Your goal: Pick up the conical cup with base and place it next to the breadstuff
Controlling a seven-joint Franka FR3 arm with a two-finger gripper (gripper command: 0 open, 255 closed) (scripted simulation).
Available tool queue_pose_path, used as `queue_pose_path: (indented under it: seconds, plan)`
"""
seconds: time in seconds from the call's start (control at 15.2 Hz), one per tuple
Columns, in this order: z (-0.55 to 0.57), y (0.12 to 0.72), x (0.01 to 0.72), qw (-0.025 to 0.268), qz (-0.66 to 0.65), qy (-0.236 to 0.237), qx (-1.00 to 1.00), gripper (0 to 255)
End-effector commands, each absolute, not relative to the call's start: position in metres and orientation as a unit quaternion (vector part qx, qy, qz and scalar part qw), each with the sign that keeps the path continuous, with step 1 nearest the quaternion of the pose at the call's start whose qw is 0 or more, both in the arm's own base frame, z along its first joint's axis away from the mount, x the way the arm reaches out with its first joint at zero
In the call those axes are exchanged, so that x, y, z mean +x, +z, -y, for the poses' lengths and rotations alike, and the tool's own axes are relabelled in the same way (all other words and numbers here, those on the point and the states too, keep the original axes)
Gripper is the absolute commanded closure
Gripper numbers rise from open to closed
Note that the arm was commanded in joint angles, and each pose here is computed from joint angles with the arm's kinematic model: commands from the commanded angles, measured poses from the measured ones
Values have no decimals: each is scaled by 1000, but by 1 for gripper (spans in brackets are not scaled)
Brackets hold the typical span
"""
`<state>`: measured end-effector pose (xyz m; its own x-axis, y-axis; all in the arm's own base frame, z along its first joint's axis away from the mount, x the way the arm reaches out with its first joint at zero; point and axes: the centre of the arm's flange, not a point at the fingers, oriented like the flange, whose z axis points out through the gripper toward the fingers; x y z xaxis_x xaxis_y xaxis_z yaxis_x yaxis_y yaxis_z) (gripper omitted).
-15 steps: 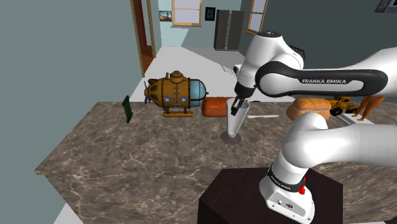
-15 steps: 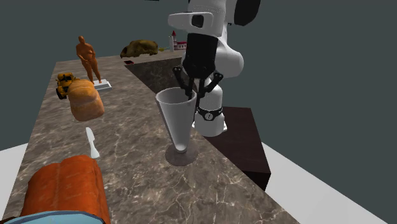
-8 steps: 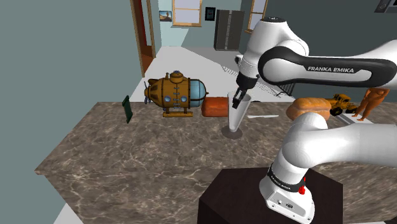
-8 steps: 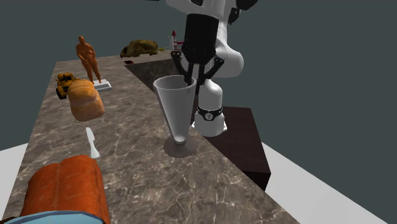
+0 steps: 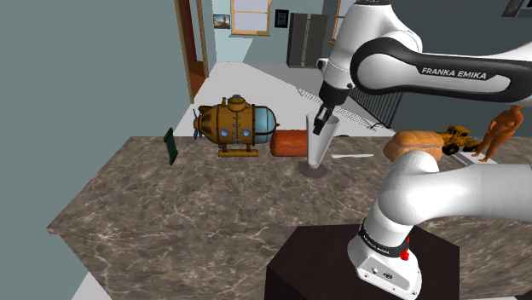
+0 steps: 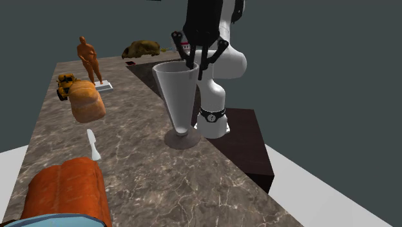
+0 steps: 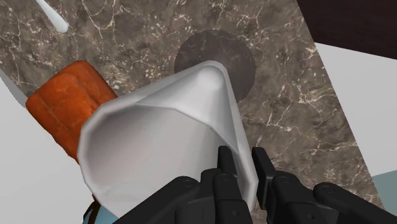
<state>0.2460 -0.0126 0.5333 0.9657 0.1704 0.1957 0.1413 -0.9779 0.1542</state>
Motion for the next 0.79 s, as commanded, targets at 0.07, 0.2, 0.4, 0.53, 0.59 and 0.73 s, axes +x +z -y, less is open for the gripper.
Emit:
queue_pose_path:
  seconds: [0.07, 0.2, 0.4, 0.53, 0.59, 0.73]
  plan:
    - [13, 550, 246, 70, -79, 105, 989, 255]
    - [12, 561, 246, 70, -79, 105, 989, 255]
    - [13, 577, 246, 70, -79, 105, 989, 255]
    - [13, 587, 246, 70, -79, 105, 989, 255]
    - [13, 592, 246, 70, -79, 105, 989, 255]
    - [13, 603, 246, 70, -79, 105, 989, 255]
